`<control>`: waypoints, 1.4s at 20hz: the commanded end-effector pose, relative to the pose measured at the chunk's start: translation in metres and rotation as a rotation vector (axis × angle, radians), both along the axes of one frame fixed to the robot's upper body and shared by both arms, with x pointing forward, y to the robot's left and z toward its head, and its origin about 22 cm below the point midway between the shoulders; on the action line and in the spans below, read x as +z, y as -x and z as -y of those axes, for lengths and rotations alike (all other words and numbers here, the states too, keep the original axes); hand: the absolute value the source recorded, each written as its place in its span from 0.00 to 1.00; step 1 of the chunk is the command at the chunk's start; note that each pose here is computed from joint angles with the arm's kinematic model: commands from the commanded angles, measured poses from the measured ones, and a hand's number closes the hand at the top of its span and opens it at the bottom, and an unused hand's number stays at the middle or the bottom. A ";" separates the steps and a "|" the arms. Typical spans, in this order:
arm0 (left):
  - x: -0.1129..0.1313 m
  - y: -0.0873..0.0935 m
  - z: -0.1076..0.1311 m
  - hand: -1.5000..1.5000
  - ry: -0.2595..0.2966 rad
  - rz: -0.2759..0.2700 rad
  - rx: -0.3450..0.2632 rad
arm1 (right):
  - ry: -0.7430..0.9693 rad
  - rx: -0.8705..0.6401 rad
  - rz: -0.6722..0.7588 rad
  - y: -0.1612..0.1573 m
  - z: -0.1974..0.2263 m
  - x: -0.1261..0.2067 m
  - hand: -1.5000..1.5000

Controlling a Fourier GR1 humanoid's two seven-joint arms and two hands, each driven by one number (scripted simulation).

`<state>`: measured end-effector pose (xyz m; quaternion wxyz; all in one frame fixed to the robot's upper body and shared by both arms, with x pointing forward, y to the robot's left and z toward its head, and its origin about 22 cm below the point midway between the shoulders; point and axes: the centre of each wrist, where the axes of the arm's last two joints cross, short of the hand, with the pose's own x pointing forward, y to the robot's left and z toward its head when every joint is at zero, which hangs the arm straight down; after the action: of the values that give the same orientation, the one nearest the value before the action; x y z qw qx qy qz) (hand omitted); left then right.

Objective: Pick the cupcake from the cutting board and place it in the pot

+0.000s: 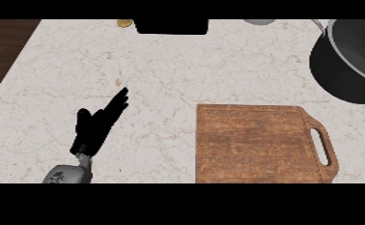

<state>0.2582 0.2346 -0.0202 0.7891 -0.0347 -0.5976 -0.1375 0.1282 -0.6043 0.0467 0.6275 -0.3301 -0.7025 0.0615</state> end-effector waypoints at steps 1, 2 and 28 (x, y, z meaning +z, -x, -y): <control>0.002 -0.006 -0.021 0.50 -0.003 -0.014 0.010 | 0.120 0.049 0.059 -0.018 0.006 0.020 1.00; 0.003 -0.003 -0.004 0.50 -0.011 0.008 0.004 | 0.128 0.032 0.056 -0.028 0.010 0.037 1.00; 0.000 -0.007 0.016 0.50 0.014 0.019 -0.030 | 0.613 0.057 -0.329 -0.211 -0.087 0.105 1.00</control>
<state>0.2664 0.2301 -0.0200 0.7864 -0.0403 -0.5991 -0.1447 0.3303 -0.5263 0.1561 0.6105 -0.4312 -0.5958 0.2939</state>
